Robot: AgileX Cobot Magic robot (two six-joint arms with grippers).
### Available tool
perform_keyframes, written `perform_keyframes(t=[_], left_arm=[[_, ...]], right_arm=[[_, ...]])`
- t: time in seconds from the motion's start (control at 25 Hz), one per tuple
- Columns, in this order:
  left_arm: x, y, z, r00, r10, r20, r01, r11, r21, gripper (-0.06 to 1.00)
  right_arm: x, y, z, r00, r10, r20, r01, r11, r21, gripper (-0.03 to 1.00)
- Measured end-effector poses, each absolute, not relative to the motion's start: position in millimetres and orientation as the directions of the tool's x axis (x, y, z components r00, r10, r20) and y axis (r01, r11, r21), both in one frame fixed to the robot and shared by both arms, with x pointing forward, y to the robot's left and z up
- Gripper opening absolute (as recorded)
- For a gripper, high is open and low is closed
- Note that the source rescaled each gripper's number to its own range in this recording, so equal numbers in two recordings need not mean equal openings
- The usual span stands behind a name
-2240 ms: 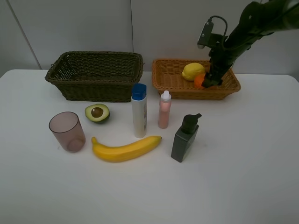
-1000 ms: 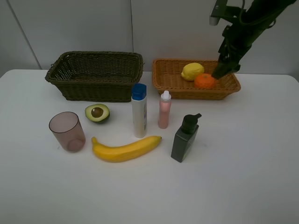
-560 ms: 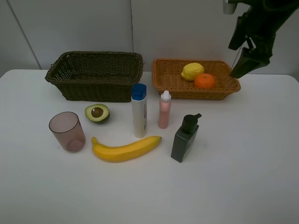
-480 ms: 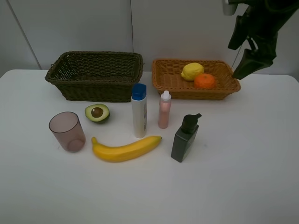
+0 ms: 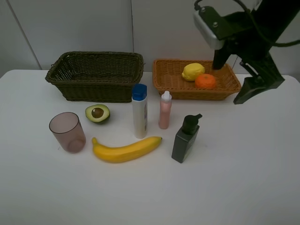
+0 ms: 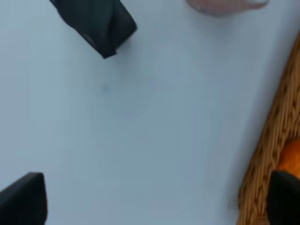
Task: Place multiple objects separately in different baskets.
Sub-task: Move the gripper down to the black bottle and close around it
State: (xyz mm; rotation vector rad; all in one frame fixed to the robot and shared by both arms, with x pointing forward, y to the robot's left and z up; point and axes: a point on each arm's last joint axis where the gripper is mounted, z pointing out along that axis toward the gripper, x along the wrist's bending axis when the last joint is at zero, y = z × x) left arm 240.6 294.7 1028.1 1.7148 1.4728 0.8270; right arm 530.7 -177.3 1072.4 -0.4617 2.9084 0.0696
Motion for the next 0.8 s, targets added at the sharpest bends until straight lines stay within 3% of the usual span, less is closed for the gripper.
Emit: perform_keyframes(t=[0.48, 0.8], left_arm=[[240.6, 294.7, 1028.1, 0.142, 0.99, 0.016, 0.529, -0.09, 0.844, 1.0], [240.6, 294.7, 1028.1, 0.142, 0.99, 0.016, 0.529, -0.09, 0.844, 1.0]], right_arm=[[513.0, -171.1, 1044.7, -0.916, -0.388, -0.103, -0.39, 0.921, -0.007, 0.98], [505.3, -150.7, 1029.9, -0.865, -0.473, -0.166, -0.478, 0.878, -0.01, 0.98]])
